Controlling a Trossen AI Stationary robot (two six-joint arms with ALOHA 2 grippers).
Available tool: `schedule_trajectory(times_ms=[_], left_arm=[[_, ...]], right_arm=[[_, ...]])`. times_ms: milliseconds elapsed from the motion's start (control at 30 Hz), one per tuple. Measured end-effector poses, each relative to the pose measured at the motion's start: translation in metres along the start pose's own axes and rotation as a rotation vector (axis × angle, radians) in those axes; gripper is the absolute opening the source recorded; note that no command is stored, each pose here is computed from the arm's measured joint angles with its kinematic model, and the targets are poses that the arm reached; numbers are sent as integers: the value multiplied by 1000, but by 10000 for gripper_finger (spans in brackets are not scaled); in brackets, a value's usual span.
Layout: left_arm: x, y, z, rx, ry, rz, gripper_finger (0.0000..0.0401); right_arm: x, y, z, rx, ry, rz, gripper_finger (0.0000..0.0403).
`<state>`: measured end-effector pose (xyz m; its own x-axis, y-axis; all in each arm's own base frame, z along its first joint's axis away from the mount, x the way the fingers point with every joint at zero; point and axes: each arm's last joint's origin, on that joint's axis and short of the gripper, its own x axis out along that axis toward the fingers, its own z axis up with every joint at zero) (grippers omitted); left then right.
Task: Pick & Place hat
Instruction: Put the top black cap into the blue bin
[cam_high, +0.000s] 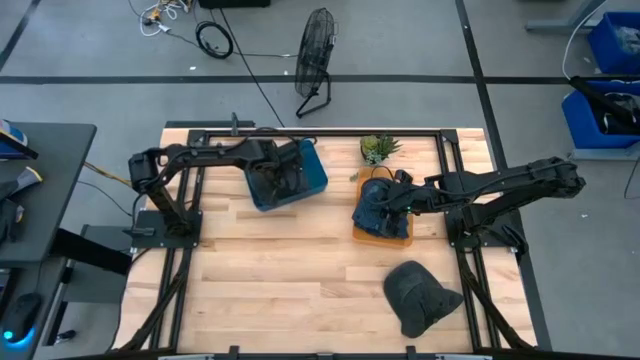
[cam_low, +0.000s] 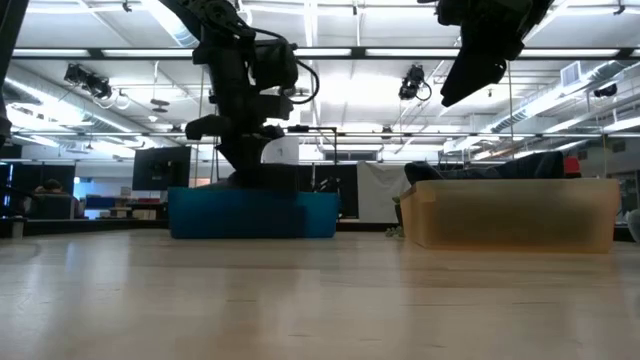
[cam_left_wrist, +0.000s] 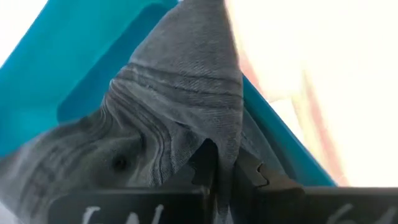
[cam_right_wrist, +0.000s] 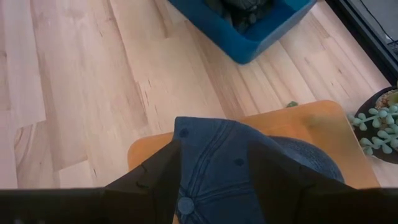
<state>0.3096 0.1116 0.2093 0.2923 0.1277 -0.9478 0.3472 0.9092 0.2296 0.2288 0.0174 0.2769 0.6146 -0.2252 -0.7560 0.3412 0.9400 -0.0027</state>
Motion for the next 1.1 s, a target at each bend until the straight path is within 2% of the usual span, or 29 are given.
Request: schedule_trajectory(times_ms=[100, 300, 567, 900, 1100], left_arm=[[0, -3, 0, -36, 14, -18, 31], [-1, -10, -10, -34, 108, -100, 44], [0, -5, -5, -83, 59, -53, 53], [-1, -6, -4, -69, 57, -50, 133], [-17, -16, 2, -50, 31, -24, 153]], right_arm=[[0, 0, 0, 0, 0, 0, 187], [0, 0, 0, 0, 0, 0, 188], [0, 0, 0, 0, 0, 0, 188], [0, 2, -2, -4, 38, 73, 188], [-3, 8, -9, -27, 107, 132, 188]])
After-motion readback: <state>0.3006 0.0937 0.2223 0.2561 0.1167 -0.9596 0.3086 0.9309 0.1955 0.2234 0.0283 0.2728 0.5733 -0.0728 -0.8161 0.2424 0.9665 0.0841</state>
